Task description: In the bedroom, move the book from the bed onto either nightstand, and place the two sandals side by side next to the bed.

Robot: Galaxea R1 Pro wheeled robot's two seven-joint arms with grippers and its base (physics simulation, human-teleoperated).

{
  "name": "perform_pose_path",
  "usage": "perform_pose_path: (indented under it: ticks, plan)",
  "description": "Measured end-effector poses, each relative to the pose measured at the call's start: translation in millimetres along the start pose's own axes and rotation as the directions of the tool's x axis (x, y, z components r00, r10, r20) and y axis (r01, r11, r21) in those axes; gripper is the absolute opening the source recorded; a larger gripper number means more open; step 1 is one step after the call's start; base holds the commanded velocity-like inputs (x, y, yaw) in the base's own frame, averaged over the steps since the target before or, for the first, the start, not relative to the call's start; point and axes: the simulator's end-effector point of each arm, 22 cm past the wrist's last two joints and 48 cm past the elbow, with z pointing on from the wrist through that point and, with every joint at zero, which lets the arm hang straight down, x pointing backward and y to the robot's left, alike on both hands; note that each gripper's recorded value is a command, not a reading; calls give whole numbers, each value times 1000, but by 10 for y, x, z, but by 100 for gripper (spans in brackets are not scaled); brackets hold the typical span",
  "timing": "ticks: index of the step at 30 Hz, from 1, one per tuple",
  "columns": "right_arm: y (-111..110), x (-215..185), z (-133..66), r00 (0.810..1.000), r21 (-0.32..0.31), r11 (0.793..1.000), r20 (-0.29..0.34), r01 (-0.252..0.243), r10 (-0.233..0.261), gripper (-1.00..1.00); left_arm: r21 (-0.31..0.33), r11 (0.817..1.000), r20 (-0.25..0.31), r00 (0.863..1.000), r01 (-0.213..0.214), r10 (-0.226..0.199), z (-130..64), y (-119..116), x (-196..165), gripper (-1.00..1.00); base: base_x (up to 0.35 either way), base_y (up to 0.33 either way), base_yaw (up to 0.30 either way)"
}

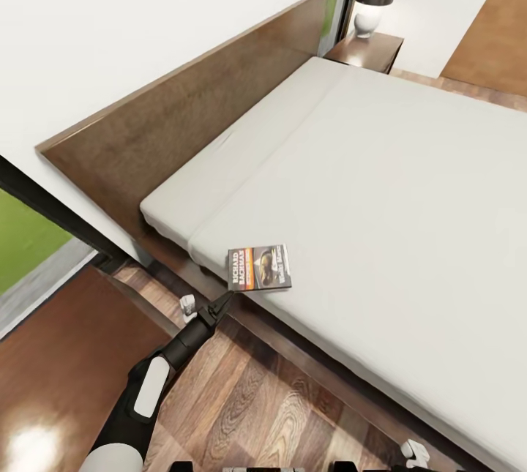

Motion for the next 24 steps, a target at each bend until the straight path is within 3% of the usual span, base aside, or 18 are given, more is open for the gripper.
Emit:
perform_pose_path:
  ticks: [18,24]
  plan:
    - [-224,-49,255,1000,0,1000,0,0,0,100,-1,1000,1,1000,-1,1,52,338,36,100,0,0,0]
    - [-223,-49,256,1000,0,1000,0,0,0,100,0,1000,2,1000,-1,1,54,335,34,100,0,0,0]
